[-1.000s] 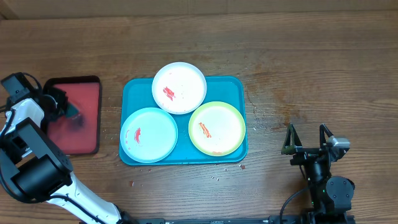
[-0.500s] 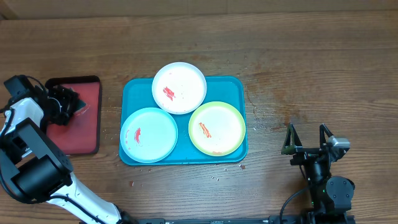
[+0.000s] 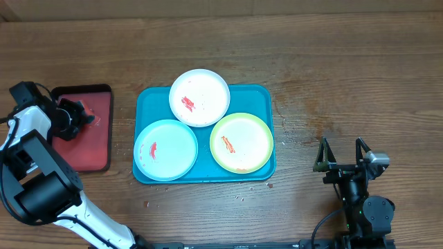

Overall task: Clean dirty plates on tray and stack at the side
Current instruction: 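Grasp the green sponge in the basin with the left gripper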

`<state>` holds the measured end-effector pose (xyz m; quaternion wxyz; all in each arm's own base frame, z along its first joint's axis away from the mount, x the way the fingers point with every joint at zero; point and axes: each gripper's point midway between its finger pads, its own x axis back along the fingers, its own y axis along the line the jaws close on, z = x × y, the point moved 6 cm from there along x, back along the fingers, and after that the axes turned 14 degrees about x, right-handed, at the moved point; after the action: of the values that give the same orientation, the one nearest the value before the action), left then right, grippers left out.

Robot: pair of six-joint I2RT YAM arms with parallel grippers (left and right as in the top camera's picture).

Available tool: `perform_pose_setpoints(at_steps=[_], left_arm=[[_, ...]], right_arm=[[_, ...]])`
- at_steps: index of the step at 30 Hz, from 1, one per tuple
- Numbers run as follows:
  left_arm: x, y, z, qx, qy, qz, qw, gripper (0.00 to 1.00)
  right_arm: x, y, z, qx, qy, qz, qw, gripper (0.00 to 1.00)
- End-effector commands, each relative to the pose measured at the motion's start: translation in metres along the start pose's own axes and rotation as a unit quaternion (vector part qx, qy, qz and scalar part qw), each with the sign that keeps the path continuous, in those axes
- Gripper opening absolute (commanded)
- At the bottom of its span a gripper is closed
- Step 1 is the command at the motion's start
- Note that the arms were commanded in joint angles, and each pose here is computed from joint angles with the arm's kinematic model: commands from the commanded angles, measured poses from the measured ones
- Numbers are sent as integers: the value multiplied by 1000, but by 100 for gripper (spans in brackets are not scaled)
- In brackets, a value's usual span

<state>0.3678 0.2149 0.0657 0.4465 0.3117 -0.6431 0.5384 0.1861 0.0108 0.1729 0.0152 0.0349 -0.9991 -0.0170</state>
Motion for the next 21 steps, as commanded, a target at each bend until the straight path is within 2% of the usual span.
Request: perform_pose_setpoints(at_steps=[1,3,4,6,8,9,16,21], left_arm=[[-4,7,4,1,6,-23,1000,4],[-4,9,7,4,12,-29,1000,4],[-4,9,7,5,14,-30,999,16],[-4,10,8,4,15,-31,999,61],[-4,10,10,4,19,-33,999,96],[-4,10,11,4,22,-35,999,100],[-10,6,23,-13,22,-56,998,97],[-15,7,23,-52,-36,-125,990,88]], right_arm=[[0,-2,2,2,-3,6,1000,100],[0,-2,2,2,-3,6,1000,100],[0,-2,2,2,-3,6,1000,100],[0,-2,2,2,-3,6,1000,100],[0,-2,2,2,-3,6,1000,100],[0,-2,2,2,-3,6,1000,100],[0,-2,2,2,-3,6,1000,100],[0,-2,2,2,-3,6,1000,100]])
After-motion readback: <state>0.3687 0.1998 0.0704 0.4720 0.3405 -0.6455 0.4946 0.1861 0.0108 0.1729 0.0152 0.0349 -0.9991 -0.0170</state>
